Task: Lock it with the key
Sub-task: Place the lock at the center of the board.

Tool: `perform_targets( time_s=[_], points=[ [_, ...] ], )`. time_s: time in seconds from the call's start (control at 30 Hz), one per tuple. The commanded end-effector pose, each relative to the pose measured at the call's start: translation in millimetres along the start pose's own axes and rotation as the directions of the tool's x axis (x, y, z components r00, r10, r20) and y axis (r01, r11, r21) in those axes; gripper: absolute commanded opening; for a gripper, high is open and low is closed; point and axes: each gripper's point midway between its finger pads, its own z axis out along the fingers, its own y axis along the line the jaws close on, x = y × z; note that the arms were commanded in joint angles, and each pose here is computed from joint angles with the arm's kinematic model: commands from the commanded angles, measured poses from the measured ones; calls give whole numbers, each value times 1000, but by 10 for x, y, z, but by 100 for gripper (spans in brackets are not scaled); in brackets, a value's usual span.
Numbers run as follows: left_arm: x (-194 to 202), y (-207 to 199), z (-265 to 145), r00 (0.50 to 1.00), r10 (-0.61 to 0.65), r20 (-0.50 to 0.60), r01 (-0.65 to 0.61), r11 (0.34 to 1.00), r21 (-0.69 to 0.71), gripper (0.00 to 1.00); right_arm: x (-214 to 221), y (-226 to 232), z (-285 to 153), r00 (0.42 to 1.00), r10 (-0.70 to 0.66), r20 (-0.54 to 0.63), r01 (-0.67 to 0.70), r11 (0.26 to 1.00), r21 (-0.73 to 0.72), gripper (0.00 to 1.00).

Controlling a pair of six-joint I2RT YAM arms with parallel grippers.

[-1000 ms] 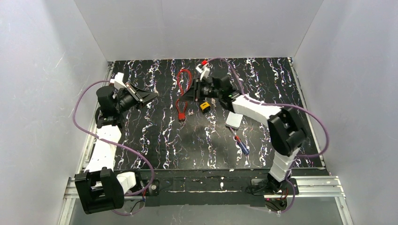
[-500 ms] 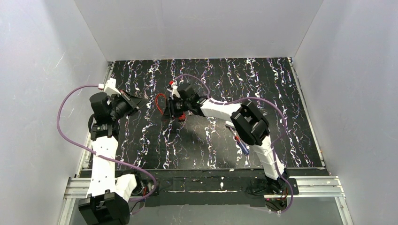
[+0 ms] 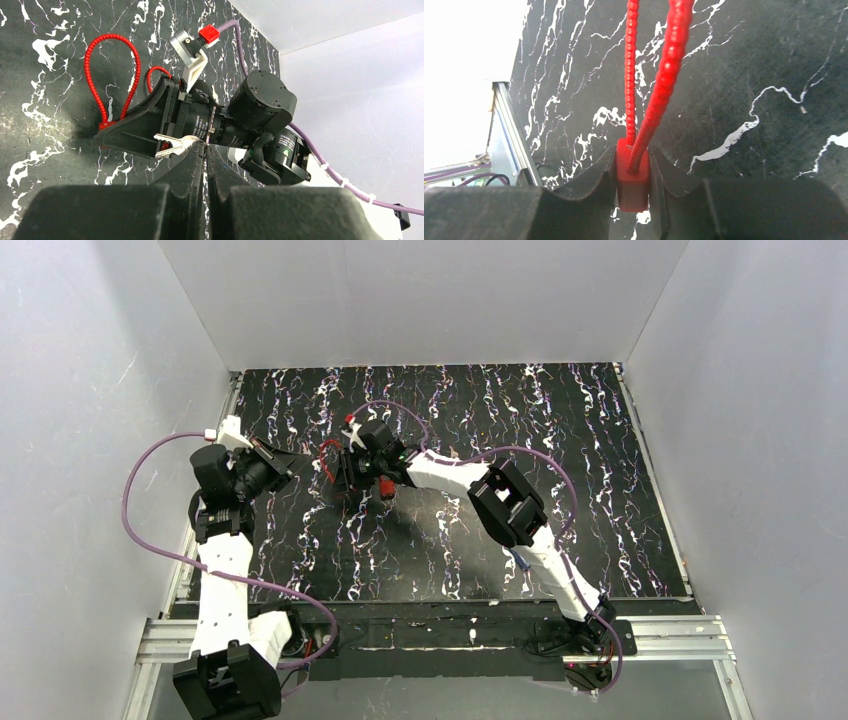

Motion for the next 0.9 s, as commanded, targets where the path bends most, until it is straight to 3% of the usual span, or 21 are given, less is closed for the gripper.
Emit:
perform_targets(
  time_s=[0.0, 0.17, 0.23, 0.43, 0.53, 0.7, 0.87],
  points=[
    [-56, 22, 12, 1000, 0, 29, 0, 1000, 8, 0, -188, 249, 15, 999, -12, 48, 14, 999, -45, 35],
    [-63, 46, 32, 1000, -15, 26, 15, 1000, 5, 0, -124, 255, 13, 999, 7, 35, -5, 998, -56, 41],
    [-60, 56, 38, 1000, -20, 24, 20, 1000, 4, 0, -105, 233, -1, 999, 10, 34, -9, 999, -46, 51],
    [-55, 49, 32, 1000, -14, 23, 13, 1000, 9, 0, -102, 329, -148, 999, 14, 36, -13, 999, -50, 68],
    [-53, 34, 35, 1000, -4, 12, 4, 1000, 15, 0, -69, 431, -325, 1000, 2, 30, 0, 998, -59, 81],
    [-89, 27, 108, 999, 38, -33, -37, 999, 30, 0, -71, 616, -687, 998, -52, 47, 55, 995, -78, 88],
    [-16, 198, 261, 984, 90, -155, -91, 996, 0, 0, -219, 792, -1146, 988, -125, 96, 135, 985, -107, 98]
  ],
)
